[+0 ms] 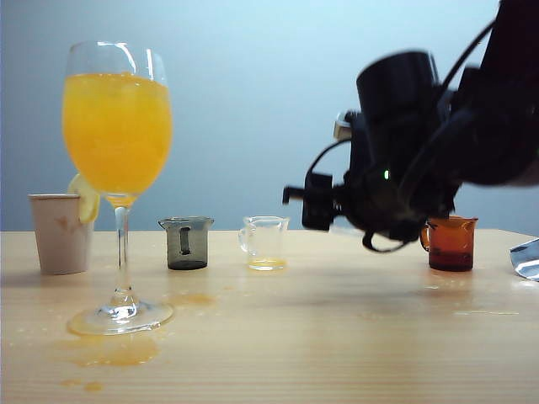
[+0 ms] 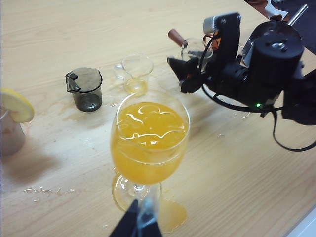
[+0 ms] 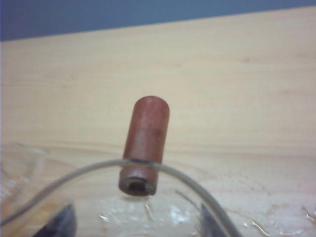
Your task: Pick up the third measuring cup from the left, pour the pineapple juice inside into the goblet, and finally put the measuring cup back in its original place.
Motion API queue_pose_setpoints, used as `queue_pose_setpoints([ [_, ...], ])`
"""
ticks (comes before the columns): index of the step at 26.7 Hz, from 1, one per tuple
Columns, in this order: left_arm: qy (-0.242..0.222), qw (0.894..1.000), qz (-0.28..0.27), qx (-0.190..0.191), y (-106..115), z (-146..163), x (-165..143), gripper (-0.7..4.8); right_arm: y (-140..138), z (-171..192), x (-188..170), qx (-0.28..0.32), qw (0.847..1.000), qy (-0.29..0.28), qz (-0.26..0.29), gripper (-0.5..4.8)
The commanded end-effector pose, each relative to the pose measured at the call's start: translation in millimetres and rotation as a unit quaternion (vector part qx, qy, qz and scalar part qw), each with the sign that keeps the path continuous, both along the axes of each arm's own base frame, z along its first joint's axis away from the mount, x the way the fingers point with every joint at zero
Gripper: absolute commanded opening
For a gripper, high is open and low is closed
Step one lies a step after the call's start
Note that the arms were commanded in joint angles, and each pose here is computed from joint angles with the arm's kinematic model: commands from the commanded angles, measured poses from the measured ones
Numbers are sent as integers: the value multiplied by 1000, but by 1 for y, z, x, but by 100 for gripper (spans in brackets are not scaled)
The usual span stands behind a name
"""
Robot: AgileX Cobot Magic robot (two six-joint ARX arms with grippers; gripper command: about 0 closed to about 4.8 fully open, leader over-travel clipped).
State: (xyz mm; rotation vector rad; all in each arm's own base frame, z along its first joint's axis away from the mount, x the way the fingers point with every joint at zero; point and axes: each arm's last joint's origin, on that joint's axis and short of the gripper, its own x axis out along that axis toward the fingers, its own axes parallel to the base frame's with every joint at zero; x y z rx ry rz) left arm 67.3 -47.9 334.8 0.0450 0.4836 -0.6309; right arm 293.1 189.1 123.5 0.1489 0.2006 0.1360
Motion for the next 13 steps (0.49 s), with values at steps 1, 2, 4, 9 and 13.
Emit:
queue_pose_setpoints([
  [1, -6, 1000, 0, -4, 0, 2, 0, -3, 3, -5, 9, -6, 1000, -11, -3, 211],
  [2, -6, 1000, 0, -4, 0, 2, 0, -3, 5, -8, 12, -30, 999, -12, 2, 211],
  [4, -6, 1000, 0, -4, 0, 2, 0, -3, 10, -9, 19, -46, 999, -17, 5, 211],
  [9, -6, 1000, 0, -4, 0, 2, 0, -3, 19, -12, 40, -46, 999, -27, -1, 211],
  [13, -6, 1000, 0, -4, 0, 2, 0, -3, 13, -14, 50, -59, 998, -18, -16, 211],
])
